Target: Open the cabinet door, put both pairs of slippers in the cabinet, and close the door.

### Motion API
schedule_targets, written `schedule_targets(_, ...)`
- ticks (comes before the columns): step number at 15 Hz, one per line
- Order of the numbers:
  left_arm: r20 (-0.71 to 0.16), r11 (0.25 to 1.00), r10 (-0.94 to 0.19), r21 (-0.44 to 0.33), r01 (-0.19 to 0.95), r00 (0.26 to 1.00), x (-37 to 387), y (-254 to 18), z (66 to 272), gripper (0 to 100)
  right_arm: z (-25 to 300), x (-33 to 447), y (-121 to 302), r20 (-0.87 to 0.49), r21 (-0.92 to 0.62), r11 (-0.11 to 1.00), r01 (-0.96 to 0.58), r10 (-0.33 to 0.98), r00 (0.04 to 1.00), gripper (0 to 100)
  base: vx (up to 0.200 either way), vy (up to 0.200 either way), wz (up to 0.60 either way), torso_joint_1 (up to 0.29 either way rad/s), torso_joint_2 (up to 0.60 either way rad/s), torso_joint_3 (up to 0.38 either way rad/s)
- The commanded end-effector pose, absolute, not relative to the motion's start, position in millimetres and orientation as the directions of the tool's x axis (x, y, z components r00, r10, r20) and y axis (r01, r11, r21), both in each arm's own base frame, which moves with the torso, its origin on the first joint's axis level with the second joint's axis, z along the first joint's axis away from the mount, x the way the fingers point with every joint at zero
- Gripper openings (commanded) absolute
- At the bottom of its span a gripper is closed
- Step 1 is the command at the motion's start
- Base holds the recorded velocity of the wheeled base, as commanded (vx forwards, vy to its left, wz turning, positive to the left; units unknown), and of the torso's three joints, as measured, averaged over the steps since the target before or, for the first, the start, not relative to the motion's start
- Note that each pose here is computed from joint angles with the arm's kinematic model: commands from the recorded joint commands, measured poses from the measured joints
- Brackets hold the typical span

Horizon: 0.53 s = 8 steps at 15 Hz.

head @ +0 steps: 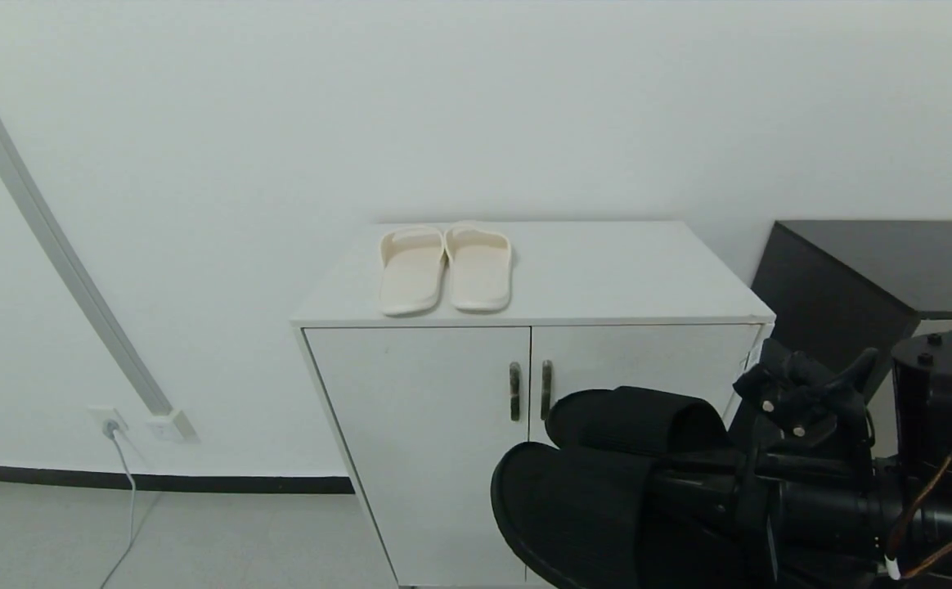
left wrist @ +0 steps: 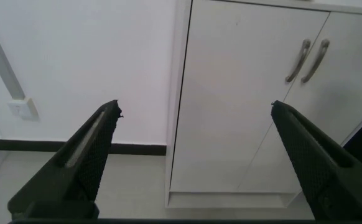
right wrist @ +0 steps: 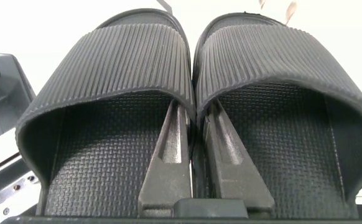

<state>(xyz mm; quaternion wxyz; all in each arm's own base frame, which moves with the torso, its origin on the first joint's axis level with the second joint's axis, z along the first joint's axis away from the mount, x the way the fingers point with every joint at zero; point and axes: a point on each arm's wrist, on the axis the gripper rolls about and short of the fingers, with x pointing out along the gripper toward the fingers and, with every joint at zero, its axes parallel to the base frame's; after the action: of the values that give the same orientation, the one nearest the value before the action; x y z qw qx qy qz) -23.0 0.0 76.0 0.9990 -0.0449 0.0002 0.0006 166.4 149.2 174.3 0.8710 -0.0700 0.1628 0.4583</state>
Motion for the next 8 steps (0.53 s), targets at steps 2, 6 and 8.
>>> schedule_targets(2, -0.002, 0.996, 0.002, -0.084, -0.002, 1.000, -22.9, 0.0, 76.1, 100, 172.6, 165.7, 149.9, -0.354, 0.024, 0.565, -0.825, 0.777, 0.521, 0, 0.000, 0.000, 0.00, -0.207, 0.52, 0.312)
schedule_targets(6, 0.000, 0.997, 0.000, -0.083, 0.000, 1.000, -23.0, -0.1, 76.0, 100, 169.7, 166.4, 152.8, -0.365, 0.027, 0.558, -0.829, 0.778, 0.512, 0, 0.000, 0.000, 0.00, -0.183, 0.50, 0.319)
schedule_targets(8, 0.000, 0.997, 0.000, -0.081, 0.000, 1.000, -23.0, -0.1, 76.0, 100, 169.3, 166.3, 152.6, -0.367, 0.027, 0.558, -0.829, 0.777, 0.511, 0, 0.000, 0.000, 0.00, -0.161, 0.50, 0.322)
